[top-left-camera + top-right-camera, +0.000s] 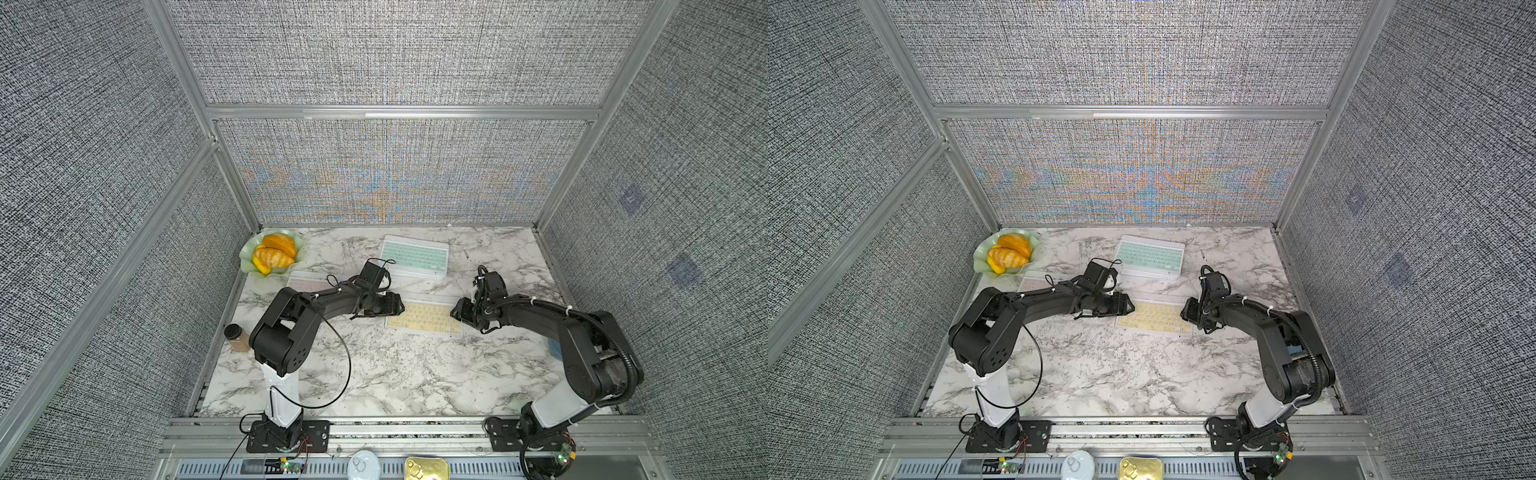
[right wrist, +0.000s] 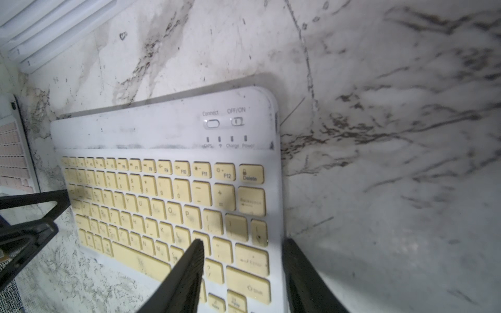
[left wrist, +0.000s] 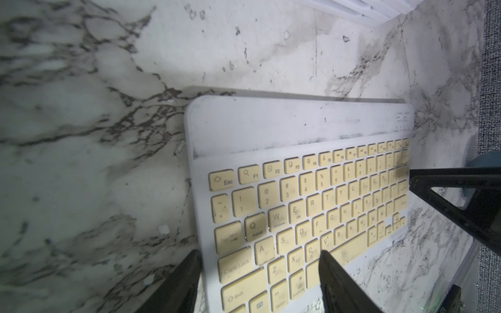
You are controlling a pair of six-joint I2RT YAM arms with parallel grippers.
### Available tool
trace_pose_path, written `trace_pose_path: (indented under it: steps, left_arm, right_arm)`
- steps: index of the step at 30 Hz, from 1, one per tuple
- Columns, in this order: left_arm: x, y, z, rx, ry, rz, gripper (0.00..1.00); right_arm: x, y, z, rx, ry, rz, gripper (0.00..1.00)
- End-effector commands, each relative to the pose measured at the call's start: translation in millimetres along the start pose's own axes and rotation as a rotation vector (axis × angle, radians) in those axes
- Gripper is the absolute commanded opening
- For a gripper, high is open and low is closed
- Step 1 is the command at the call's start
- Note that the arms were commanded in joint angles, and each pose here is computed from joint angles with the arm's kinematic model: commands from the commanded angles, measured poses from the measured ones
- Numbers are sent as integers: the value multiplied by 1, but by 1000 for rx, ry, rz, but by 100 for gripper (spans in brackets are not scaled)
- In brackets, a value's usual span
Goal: Stack the numeric keypads
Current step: Pick up the numeric keypad from the center of the board.
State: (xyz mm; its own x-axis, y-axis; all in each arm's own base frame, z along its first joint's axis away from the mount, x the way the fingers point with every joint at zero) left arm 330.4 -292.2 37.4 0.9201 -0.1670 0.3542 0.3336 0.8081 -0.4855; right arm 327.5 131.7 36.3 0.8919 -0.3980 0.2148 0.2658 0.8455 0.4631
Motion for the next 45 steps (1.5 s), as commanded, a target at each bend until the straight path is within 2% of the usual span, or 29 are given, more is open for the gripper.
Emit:
trace_pose_path:
  steps: [1,7,15,20,29,45]
  left_arm:
    - [-17,7,-2,28,62,17,70]
    - [-16,6,-3,25,65,15,70]
    - [-20,5,-5,19,75,21,70]
    - [-25,2,-8,13,86,23,70]
    - [-32,0,-12,8,102,23,70]
    - [-42,0,-15,3,124,14,70]
  right_arm:
    - [-4,-16,1,-85,10,-15,51]
    - [-1,-17,2,-103,0,-10,51]
    - [-7,0,-5,-30,19,-31,51]
    - [-13,18,-8,90,50,-71,51]
    - [-6,55,15,321,64,-76,51]
    - [-9,63,37,461,79,-125,51]
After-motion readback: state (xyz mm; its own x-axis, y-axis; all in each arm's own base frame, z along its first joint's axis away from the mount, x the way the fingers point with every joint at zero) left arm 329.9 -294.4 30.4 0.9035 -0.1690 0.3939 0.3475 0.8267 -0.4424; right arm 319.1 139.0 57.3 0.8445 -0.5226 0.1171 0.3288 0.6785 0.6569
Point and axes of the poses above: each gripper's point midway between its finger pads, its own z axis back along the fingers, its own y axis along the line the jaws close on, x = y × z, the point moved 1 cm from there along z, back along the fingers, and after that the axes turned 6 degrees about -z, right-handed, at the moved point
